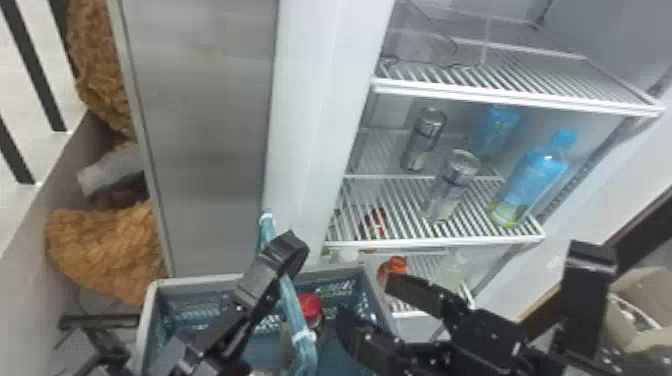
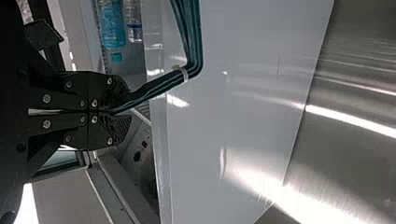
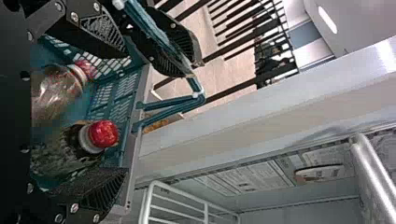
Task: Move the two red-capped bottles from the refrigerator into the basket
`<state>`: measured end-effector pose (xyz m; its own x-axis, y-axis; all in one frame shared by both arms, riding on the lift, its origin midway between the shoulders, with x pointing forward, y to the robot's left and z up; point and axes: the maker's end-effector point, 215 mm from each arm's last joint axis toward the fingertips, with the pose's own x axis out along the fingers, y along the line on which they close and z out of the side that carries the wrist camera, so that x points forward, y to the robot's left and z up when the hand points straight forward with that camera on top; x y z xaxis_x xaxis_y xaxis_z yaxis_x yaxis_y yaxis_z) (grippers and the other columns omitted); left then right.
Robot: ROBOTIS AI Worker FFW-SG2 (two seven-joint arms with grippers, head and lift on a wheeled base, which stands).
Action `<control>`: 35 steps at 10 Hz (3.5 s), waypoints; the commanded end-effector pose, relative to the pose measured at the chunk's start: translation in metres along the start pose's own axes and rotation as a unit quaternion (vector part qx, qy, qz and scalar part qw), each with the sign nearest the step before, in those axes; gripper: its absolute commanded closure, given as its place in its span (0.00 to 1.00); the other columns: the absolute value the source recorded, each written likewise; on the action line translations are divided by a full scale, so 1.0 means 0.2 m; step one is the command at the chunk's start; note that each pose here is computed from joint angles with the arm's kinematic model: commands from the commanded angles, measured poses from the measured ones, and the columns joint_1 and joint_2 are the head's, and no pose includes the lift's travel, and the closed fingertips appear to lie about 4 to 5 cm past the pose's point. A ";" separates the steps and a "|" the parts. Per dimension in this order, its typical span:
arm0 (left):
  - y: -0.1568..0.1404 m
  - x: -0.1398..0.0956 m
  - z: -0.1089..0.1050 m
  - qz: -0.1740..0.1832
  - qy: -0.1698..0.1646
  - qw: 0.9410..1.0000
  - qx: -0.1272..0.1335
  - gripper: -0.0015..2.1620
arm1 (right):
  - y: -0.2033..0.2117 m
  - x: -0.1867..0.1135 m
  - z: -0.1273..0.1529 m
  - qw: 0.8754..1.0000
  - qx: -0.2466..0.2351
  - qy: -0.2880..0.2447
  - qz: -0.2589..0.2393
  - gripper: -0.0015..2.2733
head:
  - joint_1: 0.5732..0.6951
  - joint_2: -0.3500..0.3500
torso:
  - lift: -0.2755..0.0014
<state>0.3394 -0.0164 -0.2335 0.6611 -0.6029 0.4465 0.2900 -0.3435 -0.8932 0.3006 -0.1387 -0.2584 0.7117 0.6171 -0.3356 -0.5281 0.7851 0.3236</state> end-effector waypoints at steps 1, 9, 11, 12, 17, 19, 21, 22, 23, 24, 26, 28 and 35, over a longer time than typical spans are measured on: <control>0.00 0.00 0.00 0.000 0.000 1.000 0.000 0.56 | -0.04 -0.04 0.08 0.999 -0.015 -0.033 -0.014 0.08 | 1.00 0.10 | 0.99; 0.01 -0.02 0.02 0.002 -0.008 1.000 -0.003 0.56 | -0.51 -0.37 0.06 0.978 -0.058 -0.133 -0.152 0.08 | 1.00 0.00 | 0.99; 0.01 -0.03 0.03 0.003 -0.013 1.000 -0.002 0.56 | -0.52 -0.46 0.05 0.972 -0.062 -0.162 -0.156 0.08 | 1.00 0.00 | 0.99; 0.01 -0.03 0.04 0.003 -0.014 1.000 -0.001 0.56 | -0.53 -0.48 0.00 0.973 -0.052 -0.159 -0.158 0.08 | 1.00 0.00 | 0.99; 0.00 -0.03 0.04 0.002 -0.017 1.000 -0.002 0.56 | -0.64 -0.66 -0.07 0.959 -0.068 -0.201 -0.190 0.08 | 1.00 0.00 | 0.99; 0.01 -0.04 0.08 0.005 -0.026 1.000 0.004 0.56 | -0.65 -0.69 -0.08 0.957 -0.064 -0.209 -0.193 0.08 | 1.00 0.00 | 0.99; 0.01 -0.04 0.09 0.005 -0.029 1.000 0.005 0.56 | -0.65 -0.69 -0.09 0.957 -0.065 -0.207 -0.193 0.08 | 1.00 0.00 | 0.99; 0.01 -0.04 0.08 0.004 -0.027 1.000 0.004 0.56 | -0.66 -0.68 -0.09 0.957 -0.067 -0.205 -0.192 0.08 | 1.00 0.00 | 0.99; 0.00 -0.03 0.09 0.003 -0.028 1.000 0.004 0.56 | -0.66 -0.68 -0.10 0.957 -0.066 -0.205 -0.193 0.08 | 1.00 0.00 | 0.99; 0.00 -0.04 0.10 0.003 -0.030 1.000 0.005 0.56 | -0.67 -0.68 -0.09 0.957 -0.067 -0.206 -0.192 0.08 | 1.00 0.00 | 0.99; 0.00 -0.04 0.09 0.002 -0.029 1.000 0.006 0.56 | -0.67 -0.67 -0.10 0.958 -0.067 -0.204 -0.191 0.08 | 1.00 0.00 | 0.99; 0.00 -0.04 0.10 0.003 -0.032 0.999 0.006 0.56 | -0.67 -0.67 -0.09 0.957 -0.069 -0.206 -0.190 0.08 | 1.00 0.00 | 0.99; 0.00 -0.04 0.11 0.002 -0.034 0.999 0.006 0.56 | -0.68 -0.65 -0.10 0.958 -0.064 -0.207 -0.189 0.08 | 1.00 0.00 | 0.99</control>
<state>0.3488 0.0036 -0.2390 0.7075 -0.5547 0.4379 0.2952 -0.3310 -0.8963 0.2697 -0.3258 -0.2757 0.9723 0.2332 -0.0182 -0.2292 0.9652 0.1262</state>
